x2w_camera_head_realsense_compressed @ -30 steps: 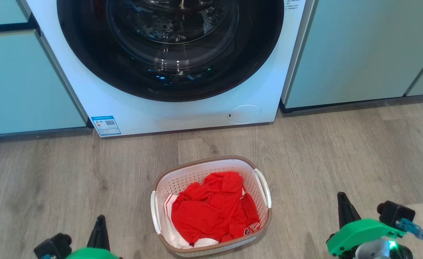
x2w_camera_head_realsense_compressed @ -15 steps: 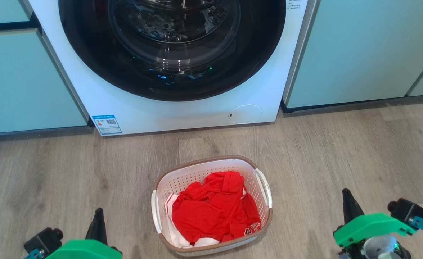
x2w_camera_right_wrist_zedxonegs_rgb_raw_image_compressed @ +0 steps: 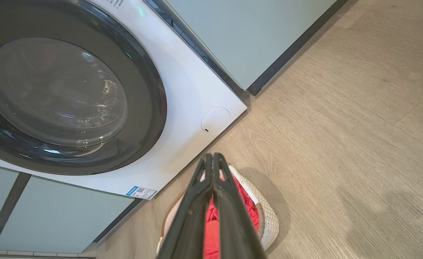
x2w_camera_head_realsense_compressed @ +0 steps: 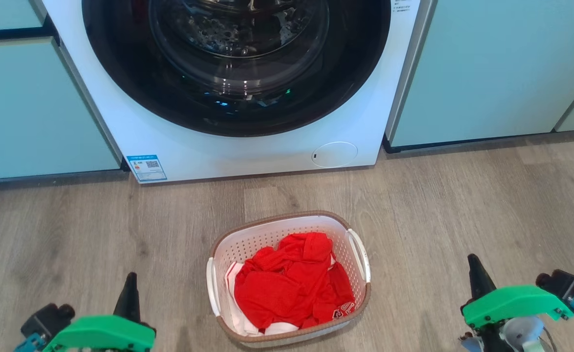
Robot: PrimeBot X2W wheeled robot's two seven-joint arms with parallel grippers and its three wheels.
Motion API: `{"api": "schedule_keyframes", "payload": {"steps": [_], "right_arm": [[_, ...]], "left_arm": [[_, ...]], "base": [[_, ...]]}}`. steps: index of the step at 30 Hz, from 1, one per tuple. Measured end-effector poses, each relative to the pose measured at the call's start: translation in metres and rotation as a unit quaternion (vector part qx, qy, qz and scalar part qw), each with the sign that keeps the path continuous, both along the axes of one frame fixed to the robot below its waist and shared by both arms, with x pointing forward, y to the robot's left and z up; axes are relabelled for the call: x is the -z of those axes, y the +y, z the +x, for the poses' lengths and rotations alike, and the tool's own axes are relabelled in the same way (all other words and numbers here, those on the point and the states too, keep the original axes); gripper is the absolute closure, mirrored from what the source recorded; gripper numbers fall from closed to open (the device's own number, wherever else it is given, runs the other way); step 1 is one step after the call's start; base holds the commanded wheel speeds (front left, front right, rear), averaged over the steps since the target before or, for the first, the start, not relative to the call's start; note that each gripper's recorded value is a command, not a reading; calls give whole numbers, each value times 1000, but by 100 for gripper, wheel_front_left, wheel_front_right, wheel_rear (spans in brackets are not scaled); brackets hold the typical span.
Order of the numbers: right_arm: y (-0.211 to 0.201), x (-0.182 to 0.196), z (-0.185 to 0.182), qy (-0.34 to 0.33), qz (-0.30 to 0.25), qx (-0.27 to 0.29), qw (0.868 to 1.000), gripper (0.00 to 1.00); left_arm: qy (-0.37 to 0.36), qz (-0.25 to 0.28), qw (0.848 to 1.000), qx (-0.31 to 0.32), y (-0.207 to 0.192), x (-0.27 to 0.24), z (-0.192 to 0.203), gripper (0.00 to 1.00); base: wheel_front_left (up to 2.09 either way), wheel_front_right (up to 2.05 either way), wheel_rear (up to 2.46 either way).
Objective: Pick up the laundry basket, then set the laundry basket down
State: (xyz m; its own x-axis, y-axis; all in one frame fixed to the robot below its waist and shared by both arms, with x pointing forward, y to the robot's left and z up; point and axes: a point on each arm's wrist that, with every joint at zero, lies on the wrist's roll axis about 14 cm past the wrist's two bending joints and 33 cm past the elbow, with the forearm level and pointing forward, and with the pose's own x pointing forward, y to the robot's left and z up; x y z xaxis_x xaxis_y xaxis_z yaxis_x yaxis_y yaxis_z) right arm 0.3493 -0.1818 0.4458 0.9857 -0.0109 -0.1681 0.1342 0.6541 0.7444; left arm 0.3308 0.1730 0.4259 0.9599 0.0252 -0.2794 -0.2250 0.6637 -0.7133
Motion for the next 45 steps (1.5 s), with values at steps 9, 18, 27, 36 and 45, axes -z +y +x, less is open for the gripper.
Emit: {"api": "schedule_keyframes", "payload": {"steps": [9, 18, 27, 36, 45], "right_arm": [[-4, -1, 2, 1, 49, 15, 999, 100], [-6, -8, 8, -6, 100, 21, 995, 100], [-10, -9, 9, -7, 145, 33, 989, 100], [-12, -10, 11, -9, 194, 40, 980, 100], [-15, -17, 17, -19, 245, 45, 968, 100]], "left_arm": [[-1, -52, 999, -10, 1, -1, 3, 100], [-11, -103, 995, -15, 1, -8, 11, 100], [-17, -148, 989, -28, 5, -12, 14, 100], [-33, -198, 979, -30, 5, -21, 23, 100], [-41, -249, 967, -36, 6, -25, 26, 100]], "base": [[0, 0, 0], [0, 0, 0], [0, 0, 0], [0, 0, 0], [0, 0, 0]]}}
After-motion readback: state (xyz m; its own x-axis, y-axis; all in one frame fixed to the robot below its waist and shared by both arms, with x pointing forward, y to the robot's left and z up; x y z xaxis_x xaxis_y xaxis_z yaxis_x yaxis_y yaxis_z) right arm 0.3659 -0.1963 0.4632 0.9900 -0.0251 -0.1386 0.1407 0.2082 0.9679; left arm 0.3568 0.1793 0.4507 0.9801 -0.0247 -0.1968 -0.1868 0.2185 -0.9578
